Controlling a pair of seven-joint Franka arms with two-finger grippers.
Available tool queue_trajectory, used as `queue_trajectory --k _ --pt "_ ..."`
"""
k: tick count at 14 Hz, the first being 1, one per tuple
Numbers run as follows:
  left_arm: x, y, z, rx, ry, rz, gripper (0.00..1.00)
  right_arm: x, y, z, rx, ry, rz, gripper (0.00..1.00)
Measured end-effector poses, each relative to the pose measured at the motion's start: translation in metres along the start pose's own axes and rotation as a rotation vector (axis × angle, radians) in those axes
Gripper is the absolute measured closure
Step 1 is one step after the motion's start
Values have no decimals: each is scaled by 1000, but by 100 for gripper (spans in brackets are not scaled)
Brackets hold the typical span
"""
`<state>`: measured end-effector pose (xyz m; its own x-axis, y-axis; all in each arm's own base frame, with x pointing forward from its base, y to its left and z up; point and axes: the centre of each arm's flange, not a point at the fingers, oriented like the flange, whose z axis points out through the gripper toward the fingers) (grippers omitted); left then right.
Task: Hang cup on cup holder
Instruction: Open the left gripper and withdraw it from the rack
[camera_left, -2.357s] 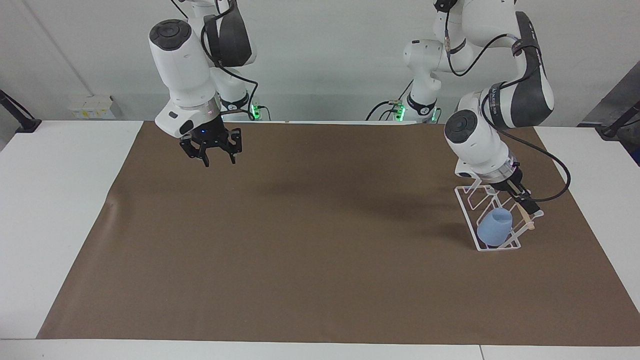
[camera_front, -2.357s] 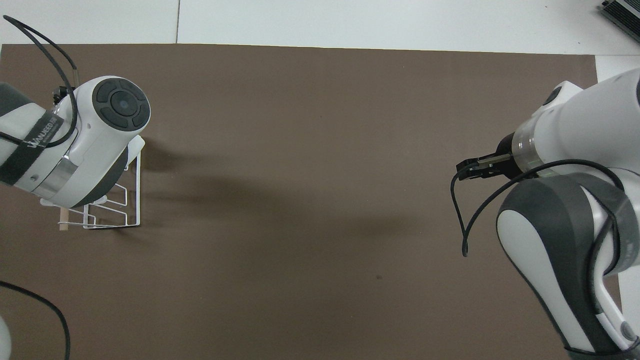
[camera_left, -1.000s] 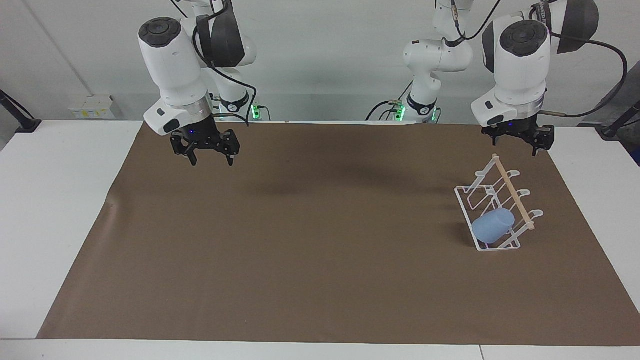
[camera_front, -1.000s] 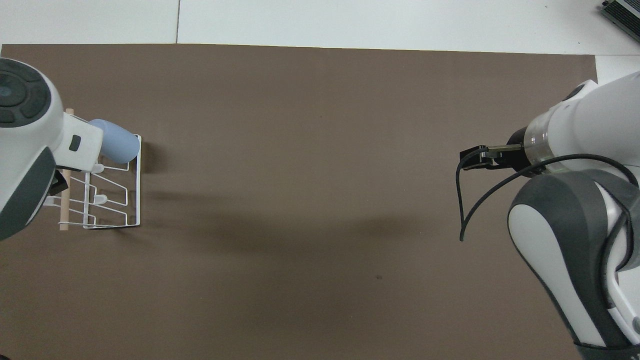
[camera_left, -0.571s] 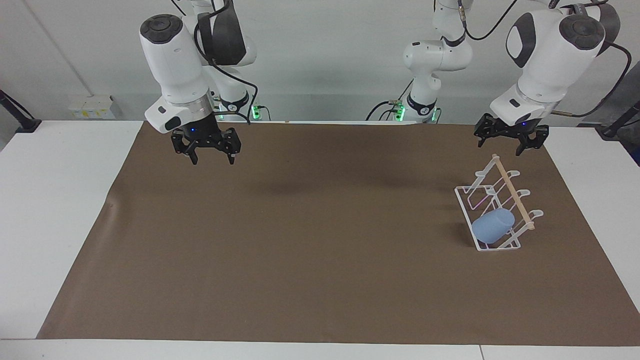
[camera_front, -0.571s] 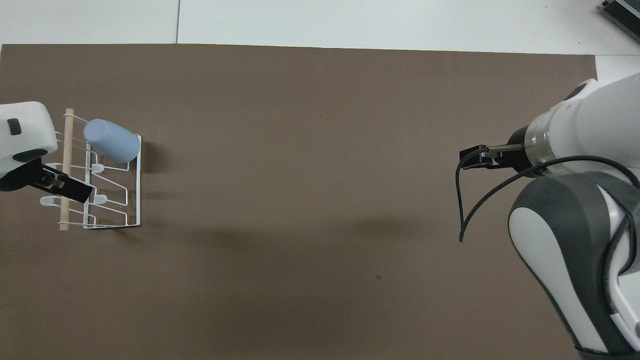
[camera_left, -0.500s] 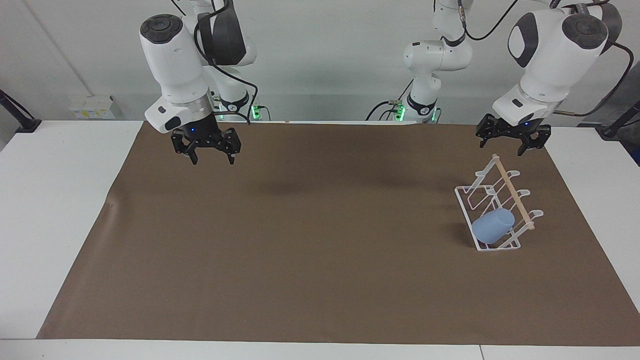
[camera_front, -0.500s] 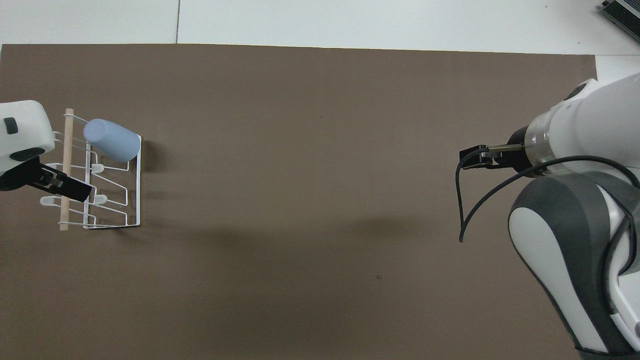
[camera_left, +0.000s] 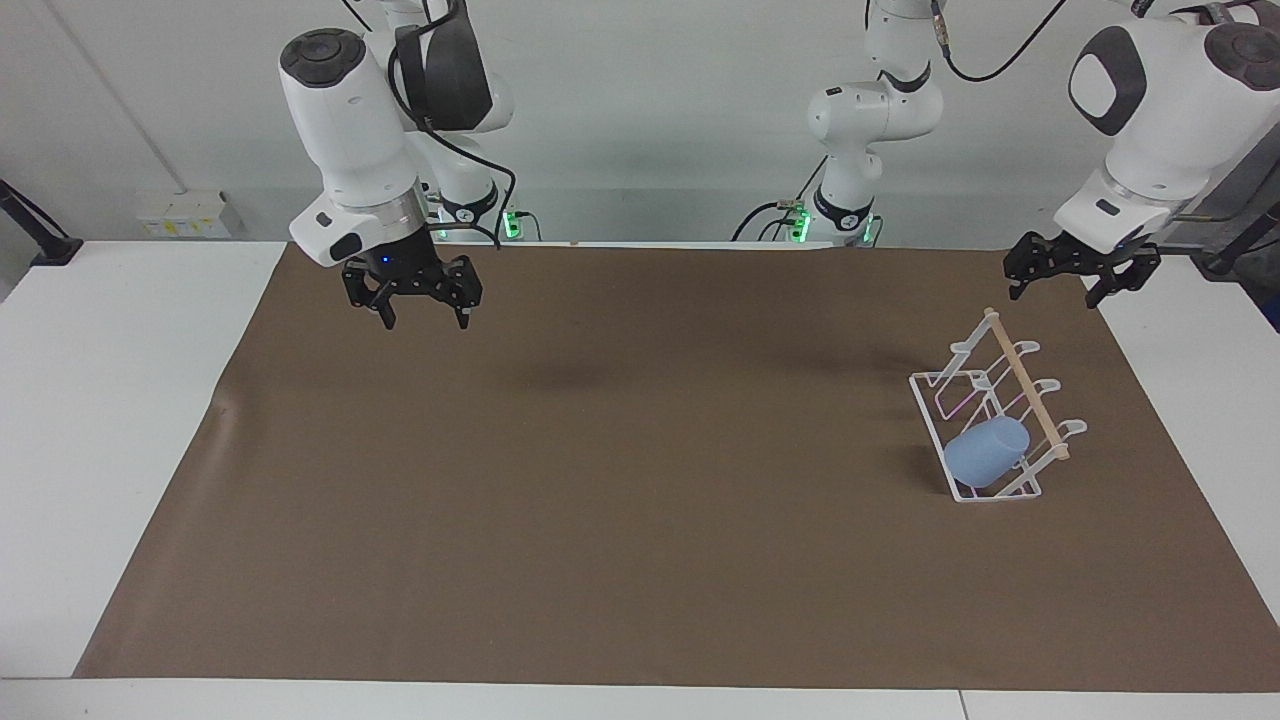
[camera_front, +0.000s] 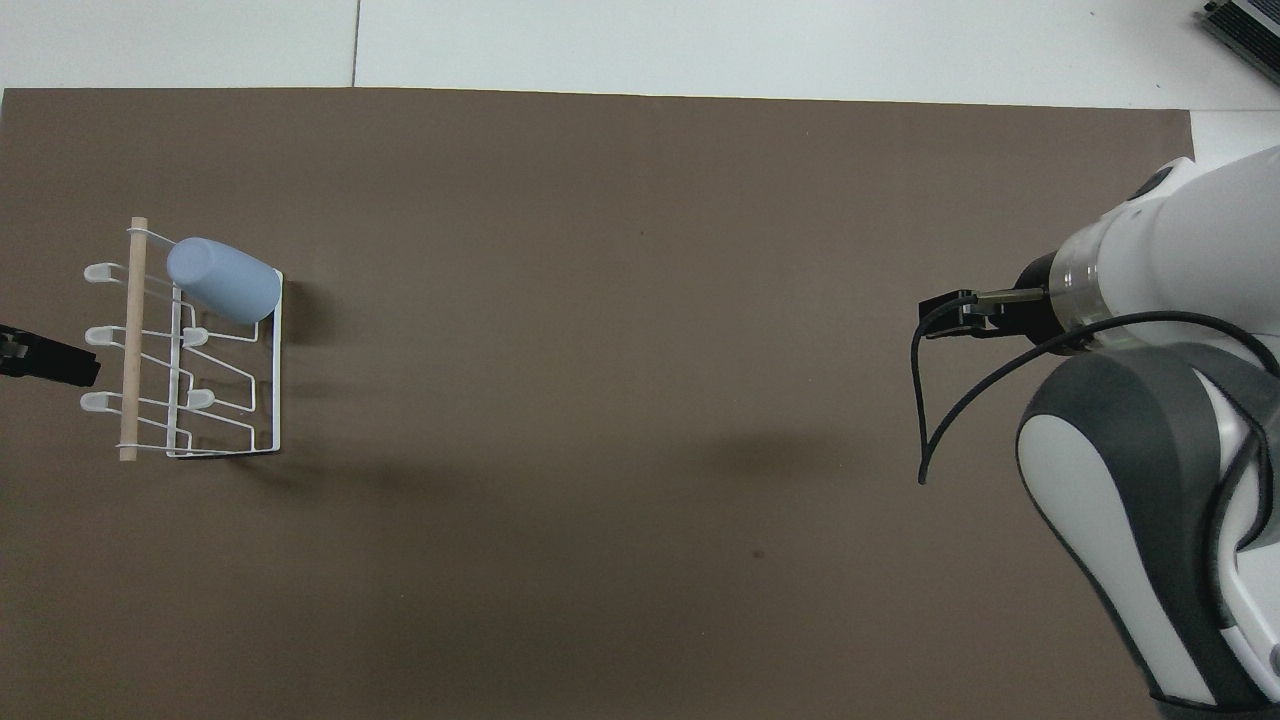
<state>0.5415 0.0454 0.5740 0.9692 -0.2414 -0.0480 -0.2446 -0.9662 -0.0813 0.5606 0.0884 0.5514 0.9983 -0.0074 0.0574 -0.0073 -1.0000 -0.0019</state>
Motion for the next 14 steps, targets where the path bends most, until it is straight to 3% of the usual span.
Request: queue_trajectory --k 5,11,14 --pt "11 17 -39 3 40 -26 0 0 0 0 0 0 0 0" --pt "47 57 -76 -33 -3 42 0 0 0 0 0 0 0 0" --pt "45 53 -78 -75 -15 -3 0 0 0 0 0 0 0 0"
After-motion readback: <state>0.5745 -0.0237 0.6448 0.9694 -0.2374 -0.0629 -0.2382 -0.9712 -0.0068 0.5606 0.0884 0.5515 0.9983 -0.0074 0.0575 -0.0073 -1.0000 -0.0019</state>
